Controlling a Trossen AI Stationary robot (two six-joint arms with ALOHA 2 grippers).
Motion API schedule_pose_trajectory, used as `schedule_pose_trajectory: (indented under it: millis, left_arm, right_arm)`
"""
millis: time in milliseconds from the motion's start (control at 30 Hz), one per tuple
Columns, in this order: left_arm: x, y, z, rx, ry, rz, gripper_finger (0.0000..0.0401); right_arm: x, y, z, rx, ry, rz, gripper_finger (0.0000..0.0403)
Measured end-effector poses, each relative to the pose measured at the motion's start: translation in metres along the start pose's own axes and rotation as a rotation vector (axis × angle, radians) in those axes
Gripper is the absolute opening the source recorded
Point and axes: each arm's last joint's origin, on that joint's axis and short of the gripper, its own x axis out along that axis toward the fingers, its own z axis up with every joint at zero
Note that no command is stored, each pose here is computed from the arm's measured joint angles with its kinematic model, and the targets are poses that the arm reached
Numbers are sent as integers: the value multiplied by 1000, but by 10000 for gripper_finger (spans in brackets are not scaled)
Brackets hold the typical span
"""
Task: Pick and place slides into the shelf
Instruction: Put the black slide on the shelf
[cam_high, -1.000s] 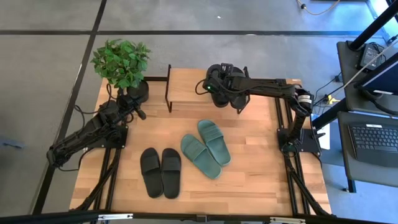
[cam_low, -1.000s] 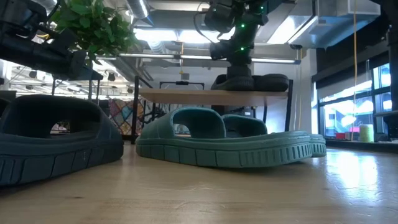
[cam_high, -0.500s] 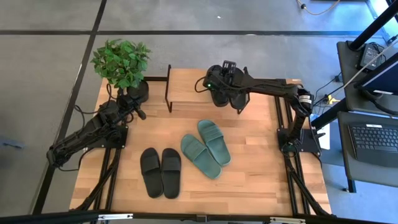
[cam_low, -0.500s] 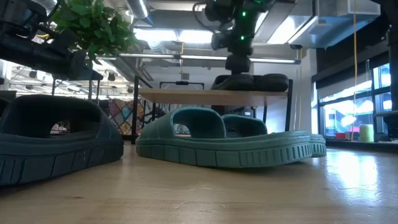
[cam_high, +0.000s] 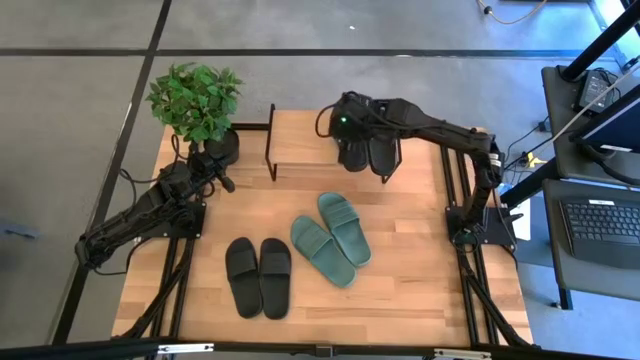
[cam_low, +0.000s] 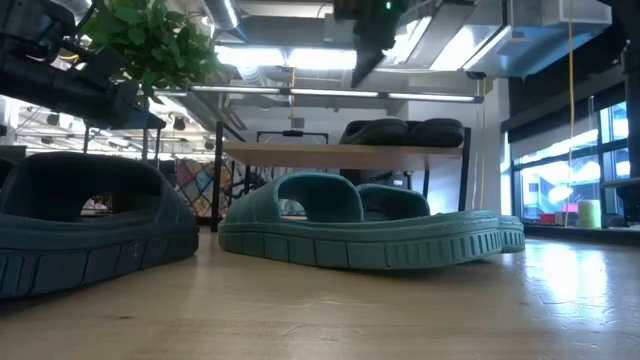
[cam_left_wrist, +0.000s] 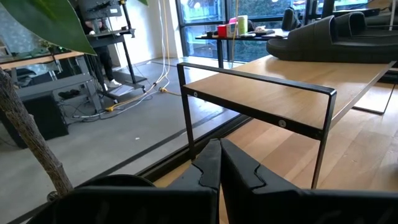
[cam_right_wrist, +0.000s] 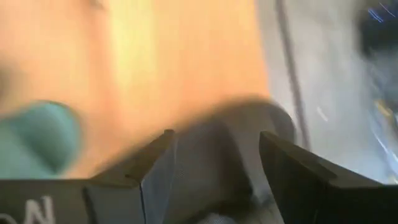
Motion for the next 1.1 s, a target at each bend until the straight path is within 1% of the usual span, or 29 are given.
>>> schedule_pose_trajectory:
  millis: [100, 167, 233, 400, 567, 633, 700, 867, 1100]
  left_arm:
    - [0, 0, 0, 0, 0, 0, 0]
    - [0, 0, 0, 0, 0, 0, 0]
    - [0, 0, 0, 0, 0, 0, 0]
    - [0, 0, 0, 0, 0, 0, 0]
    - [0, 0, 0, 0, 0, 0, 0]
    - [0, 0, 0, 0, 0, 0, 0]
    - [0, 0, 0, 0, 0, 0, 0]
    - [0, 0, 0, 0, 0, 0, 0]
    - [0, 0, 0, 0, 0, 0, 0]
  right_arm:
    - [-5, 1, 8, -36, -112, 129, 229]
    - [-4, 1, 13, -48, -177, 144, 229]
    - [1, 0, 17, -50, -199, 134, 229]
    - [34, -2, 18, -43, -131, 142, 229]
    - [69, -10, 12, -18, -50, 142, 229]
    - [78, -14, 9, -1, -27, 134, 229]
    - [81, -18, 7, 5, -12, 112, 229]
    - [85, -29, 4, 6, 27, 11, 229]
    - [87, -36, 1, 22, 30, -7, 229]
